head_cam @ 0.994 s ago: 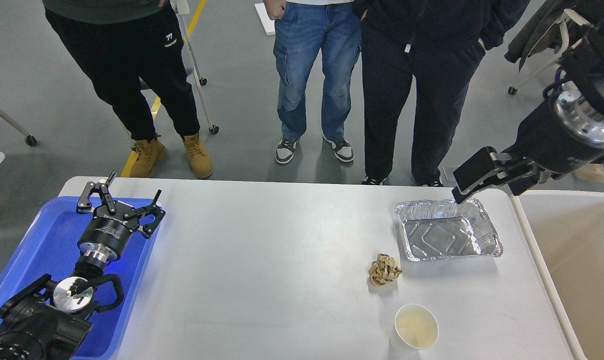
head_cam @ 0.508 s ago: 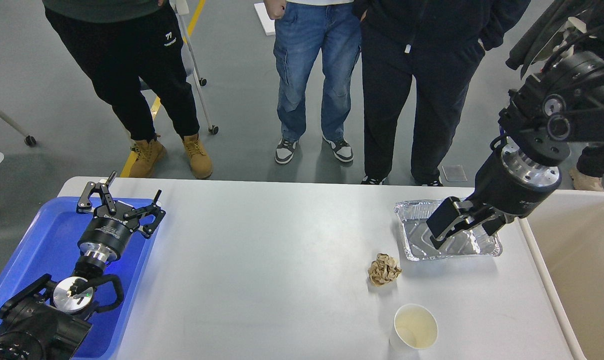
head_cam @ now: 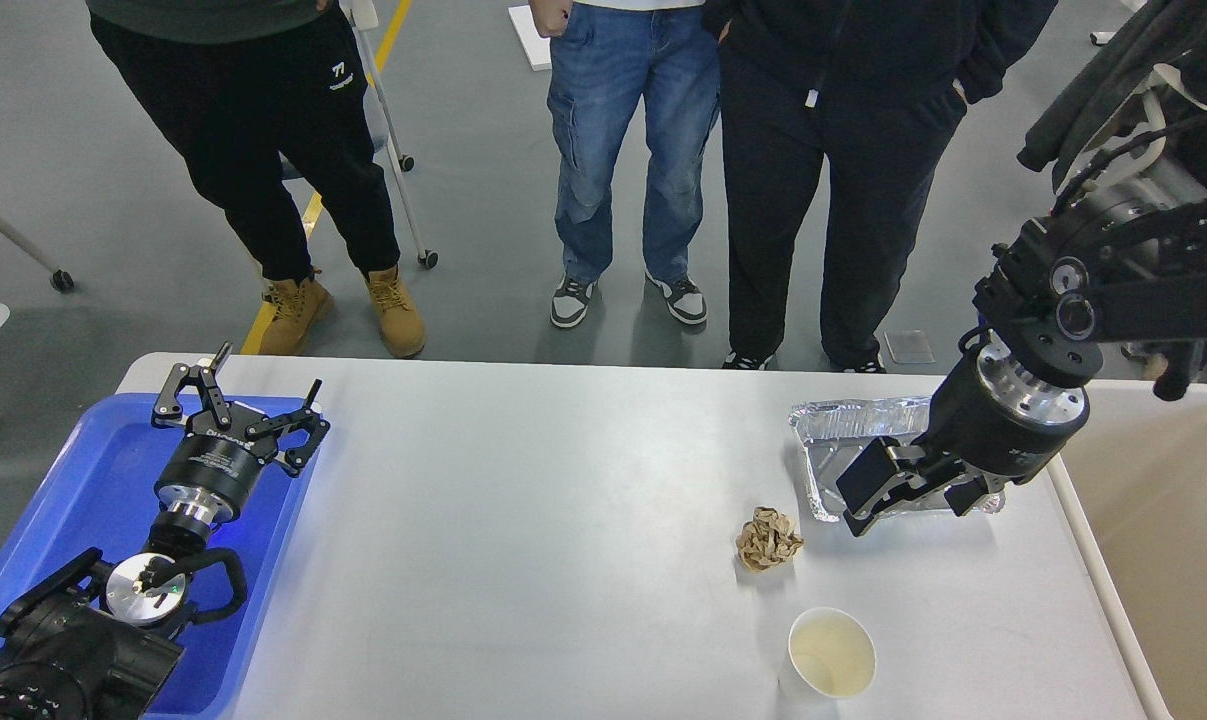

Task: Tidy desktop
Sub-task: 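Move the right gripper from the foil tray toward the paper cup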

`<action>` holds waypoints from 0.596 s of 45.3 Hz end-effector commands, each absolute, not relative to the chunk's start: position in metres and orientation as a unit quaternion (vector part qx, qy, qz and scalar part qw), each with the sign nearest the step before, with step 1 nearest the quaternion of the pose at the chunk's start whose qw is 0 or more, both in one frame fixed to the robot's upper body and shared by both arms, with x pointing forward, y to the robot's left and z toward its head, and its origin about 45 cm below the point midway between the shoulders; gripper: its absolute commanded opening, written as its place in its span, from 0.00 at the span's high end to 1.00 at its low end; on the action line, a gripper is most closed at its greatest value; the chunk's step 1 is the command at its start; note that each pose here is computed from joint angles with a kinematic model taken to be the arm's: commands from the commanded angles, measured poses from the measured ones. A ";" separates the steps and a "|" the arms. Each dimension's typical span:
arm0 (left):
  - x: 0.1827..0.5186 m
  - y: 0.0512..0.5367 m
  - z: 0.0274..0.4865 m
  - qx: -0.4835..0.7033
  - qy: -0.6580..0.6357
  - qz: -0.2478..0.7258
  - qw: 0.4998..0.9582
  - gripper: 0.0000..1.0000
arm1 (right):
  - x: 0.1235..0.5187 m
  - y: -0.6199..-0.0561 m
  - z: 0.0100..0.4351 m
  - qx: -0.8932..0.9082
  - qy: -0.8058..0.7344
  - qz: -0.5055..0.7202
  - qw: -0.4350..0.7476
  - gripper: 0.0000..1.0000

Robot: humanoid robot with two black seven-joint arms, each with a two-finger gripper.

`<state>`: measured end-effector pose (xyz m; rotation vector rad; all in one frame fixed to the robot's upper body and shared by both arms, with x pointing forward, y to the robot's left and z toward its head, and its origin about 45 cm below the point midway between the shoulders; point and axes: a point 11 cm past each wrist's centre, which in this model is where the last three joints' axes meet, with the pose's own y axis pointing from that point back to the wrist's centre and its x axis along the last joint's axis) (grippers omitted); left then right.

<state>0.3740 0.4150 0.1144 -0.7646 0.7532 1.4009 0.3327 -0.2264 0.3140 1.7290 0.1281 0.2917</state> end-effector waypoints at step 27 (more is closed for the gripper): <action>0.374 0.415 0.114 -0.335 0.330 0.613 0.635 0.00 | 0.300 -0.254 0.216 0.781 0.038 0.062 0.620 0.00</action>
